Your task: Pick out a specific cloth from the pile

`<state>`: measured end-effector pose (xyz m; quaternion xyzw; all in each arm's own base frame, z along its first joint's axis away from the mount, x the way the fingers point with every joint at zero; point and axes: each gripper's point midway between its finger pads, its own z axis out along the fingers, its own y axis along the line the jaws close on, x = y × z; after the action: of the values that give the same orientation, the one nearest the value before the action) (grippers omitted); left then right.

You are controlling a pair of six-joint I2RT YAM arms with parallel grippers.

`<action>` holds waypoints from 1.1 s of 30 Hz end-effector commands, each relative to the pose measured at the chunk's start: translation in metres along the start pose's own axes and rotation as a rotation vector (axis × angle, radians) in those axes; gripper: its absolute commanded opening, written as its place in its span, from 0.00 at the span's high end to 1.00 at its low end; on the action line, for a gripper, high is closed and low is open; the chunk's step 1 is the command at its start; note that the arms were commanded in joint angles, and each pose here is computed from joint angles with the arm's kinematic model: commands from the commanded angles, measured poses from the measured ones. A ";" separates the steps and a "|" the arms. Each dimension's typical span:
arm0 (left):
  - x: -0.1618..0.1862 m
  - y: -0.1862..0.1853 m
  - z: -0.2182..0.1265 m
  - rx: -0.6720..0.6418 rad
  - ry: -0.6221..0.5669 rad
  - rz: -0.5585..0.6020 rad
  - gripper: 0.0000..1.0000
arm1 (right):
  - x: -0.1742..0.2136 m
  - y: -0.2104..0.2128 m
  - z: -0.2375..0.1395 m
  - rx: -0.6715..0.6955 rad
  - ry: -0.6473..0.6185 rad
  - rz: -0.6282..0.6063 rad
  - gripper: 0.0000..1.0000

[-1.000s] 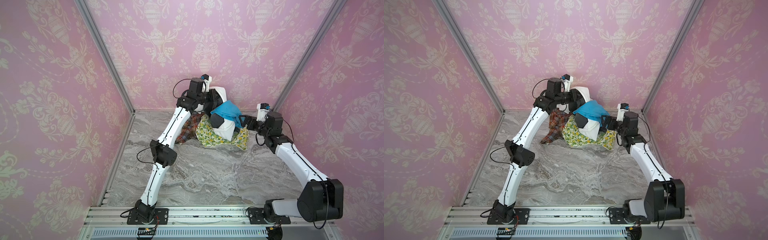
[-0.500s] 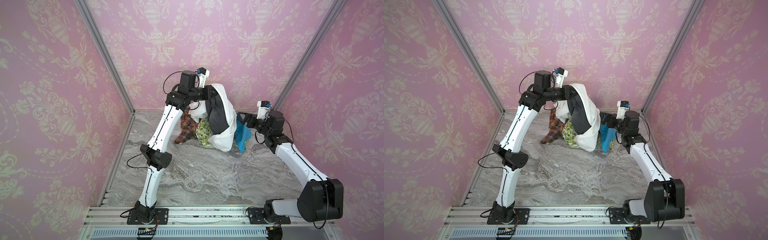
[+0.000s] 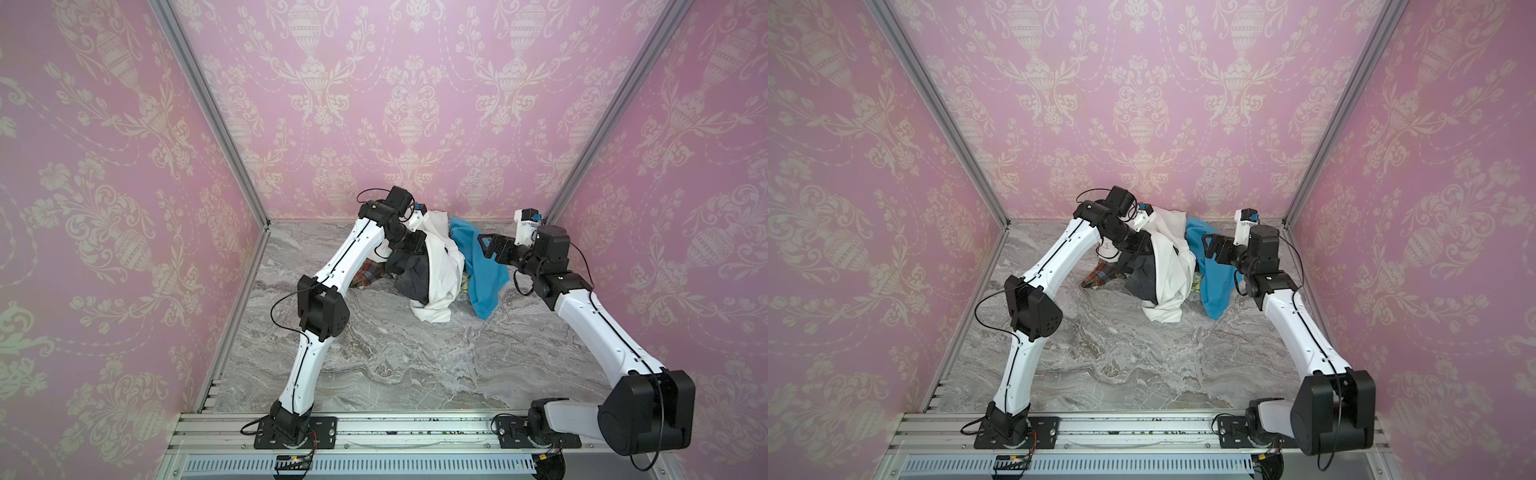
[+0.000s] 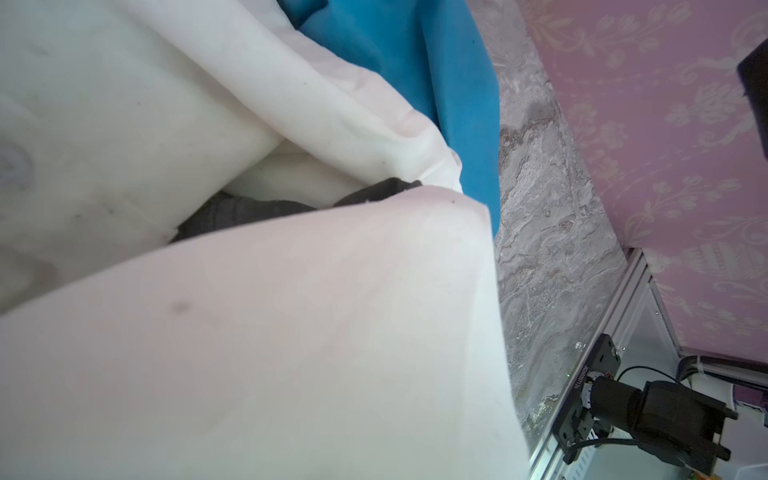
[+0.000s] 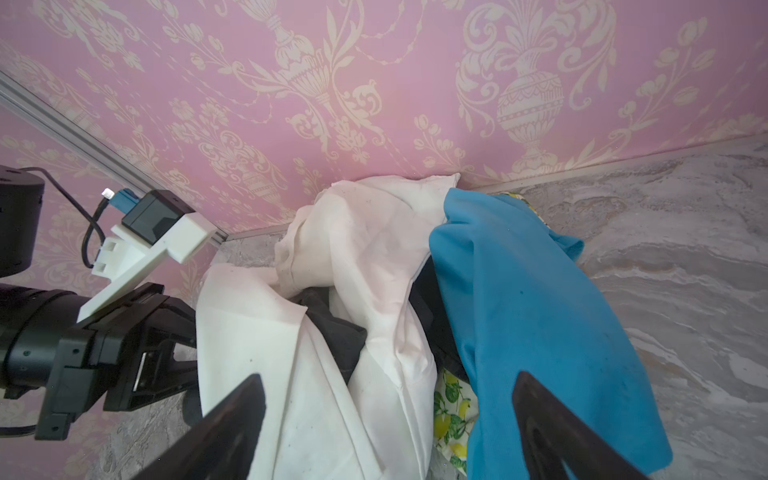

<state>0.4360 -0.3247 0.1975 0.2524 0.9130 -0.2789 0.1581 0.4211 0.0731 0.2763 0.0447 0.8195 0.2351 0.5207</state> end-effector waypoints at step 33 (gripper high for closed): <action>0.008 -0.046 -0.111 0.116 -0.237 0.115 1.00 | 0.086 0.110 0.001 -0.279 0.016 -0.338 0.18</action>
<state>0.3835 -0.2827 0.2856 0.2889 0.8632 -0.3199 0.2627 0.3662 0.2021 0.2324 -0.1595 0.8036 0.2764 0.5024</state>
